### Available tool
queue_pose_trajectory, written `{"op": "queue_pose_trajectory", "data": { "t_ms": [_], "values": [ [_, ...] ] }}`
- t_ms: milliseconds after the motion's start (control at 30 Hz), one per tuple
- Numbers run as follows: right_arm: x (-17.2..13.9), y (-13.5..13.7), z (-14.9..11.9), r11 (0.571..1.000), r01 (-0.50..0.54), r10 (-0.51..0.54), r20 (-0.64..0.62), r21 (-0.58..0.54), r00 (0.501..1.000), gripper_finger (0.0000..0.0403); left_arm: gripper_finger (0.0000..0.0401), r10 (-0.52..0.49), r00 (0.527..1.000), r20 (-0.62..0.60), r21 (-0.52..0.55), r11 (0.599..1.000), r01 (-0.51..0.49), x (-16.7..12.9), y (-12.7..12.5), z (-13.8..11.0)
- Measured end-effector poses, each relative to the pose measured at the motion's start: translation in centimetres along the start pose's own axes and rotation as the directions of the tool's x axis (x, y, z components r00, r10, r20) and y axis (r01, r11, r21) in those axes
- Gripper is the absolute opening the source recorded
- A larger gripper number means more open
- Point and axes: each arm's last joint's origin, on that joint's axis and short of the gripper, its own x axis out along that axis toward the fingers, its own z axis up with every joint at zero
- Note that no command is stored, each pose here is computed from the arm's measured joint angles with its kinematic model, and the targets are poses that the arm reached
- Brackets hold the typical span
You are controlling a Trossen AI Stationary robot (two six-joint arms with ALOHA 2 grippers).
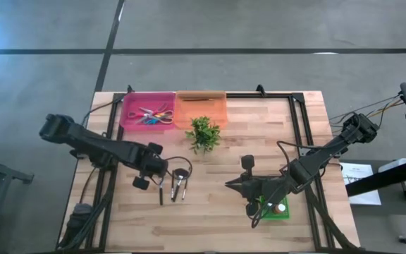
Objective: Pick & Place Paint Supplies
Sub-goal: Put the silver foundation brush into the orange bin
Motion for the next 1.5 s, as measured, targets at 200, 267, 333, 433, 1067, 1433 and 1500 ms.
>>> {"op": "queue_pose_trajectory", "data": {
  "t_ms": [200, 267, 333, 433, 1067, 1433, 1500],
  "values": [
    [0.0, 0.0, 0.0, 1.0, 0.0, 0.0, -0.001, -0.002, 1.0, 0.0022, 0.006, -0.012, 0.999, 0.036, 0.036, 0.999, 0.011, 2.1, -0.5, 0.3],
    [0.0, 0.0, -0.1, 1.0, 0.0, 0.0, -0.002, 0.0, 1.0, 0.0022, 0.006, -0.019, 0.998, 0.067, 0.04, 0.999, 0.016, 2.2, -0.6, 0.5],
    [0.0, 0.0, -0.1, 1.0, 0.0, 0.0, -0.003, -0.001, 1.0, 0.0022, 0.006, -0.052, 0.992, 0.114, 0.053, 0.998, 0.046, 2.2, -0.7, 0.9],
    [0.0, 0.0, -0.1, 1.0, 0.0, 0.0, -0.003, -0.001, 1.0, 0.0022, 0.006, -0.088, 0.986, 0.14, 0.116, 0.991, 0.072, 2.5, -1.0, 1.0],
    [0.0, 0.0, -0.1, 1.0, -0.001, 0.001, -0.005, 0.002, 1.0, 0.0022, 0.006, -0.057, 0.981, 0.183, 0.182, 0.983, 0.024, 4.8, -1.4, 0.0],
    [0.0, 0.0, -0.1, 1.0, -0.001, 0.001, -0.006, 0.003, 1.0, 0.0022, 0.006, -0.048, 0.972, 0.23, 0.135, 0.991, 0.017, 5.8, -1.6, -0.5],
    [0.0, 0.0, -0.1, 1.0, -0.001, 0.001, -0.006, 0.004, 1.0, 0.0022, 0.006, -0.046, 0.968, 0.245, 0.129, 0.992, 0.015, 6.0, -1.6, -0.5]
  ]
}}
